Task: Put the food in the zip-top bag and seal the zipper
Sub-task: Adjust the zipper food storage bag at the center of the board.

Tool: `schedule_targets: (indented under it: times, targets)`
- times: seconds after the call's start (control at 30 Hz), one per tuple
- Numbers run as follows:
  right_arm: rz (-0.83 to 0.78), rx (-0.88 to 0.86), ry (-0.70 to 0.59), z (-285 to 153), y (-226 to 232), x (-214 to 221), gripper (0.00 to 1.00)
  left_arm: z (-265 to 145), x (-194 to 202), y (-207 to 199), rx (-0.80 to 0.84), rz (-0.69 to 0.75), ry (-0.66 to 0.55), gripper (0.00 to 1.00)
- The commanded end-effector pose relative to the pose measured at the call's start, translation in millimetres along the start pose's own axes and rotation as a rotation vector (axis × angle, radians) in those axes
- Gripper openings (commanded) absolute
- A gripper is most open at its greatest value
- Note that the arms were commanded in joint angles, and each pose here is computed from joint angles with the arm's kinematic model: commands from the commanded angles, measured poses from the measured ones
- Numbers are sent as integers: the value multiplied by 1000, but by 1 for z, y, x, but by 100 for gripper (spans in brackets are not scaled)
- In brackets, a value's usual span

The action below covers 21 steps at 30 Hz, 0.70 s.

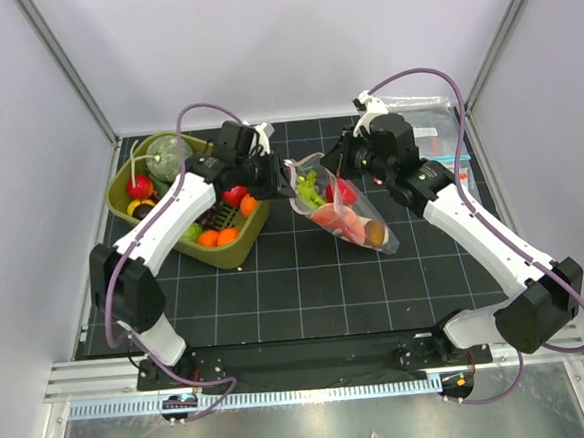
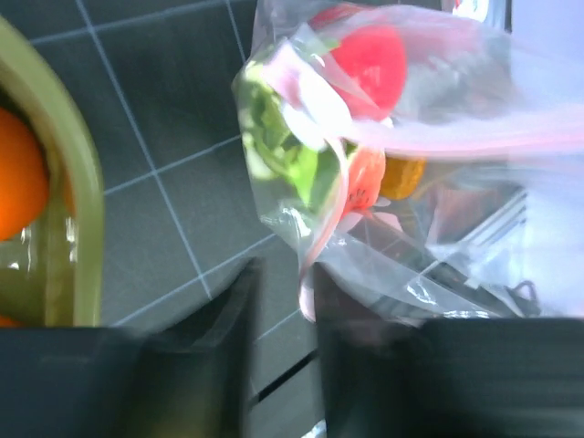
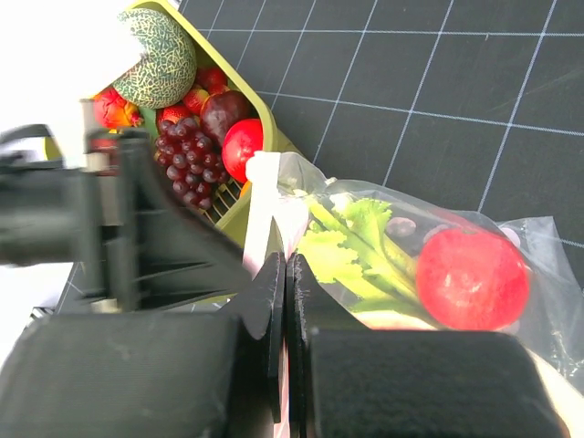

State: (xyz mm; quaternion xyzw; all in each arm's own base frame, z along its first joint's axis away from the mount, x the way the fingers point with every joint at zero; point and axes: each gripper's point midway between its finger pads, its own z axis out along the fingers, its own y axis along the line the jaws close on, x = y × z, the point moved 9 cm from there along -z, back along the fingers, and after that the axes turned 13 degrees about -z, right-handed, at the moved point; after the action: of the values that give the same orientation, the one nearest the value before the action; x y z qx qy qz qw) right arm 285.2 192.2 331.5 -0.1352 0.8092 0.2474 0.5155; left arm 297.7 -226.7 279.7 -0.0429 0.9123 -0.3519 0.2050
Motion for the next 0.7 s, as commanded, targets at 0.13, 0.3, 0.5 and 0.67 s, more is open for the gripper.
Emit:
schedule_targets:
  times: [0.13,0.3,0.5,0.67]
  targets:
    - [-26,-26,-104,-12,6,-23,1,16,-15,-21,154,-28,4,3]
    - [-21,-26,-122,-11,6,-25,1,21,-19,-26,188,-39,13,0]
    - [-44,11,-51,-15,4,-27,1,-5,-32,-48,226,-66,-24,0]
    - [-62,-57,12,-24,12,-20,3,-15,-44,-75,308,-160,33,0]
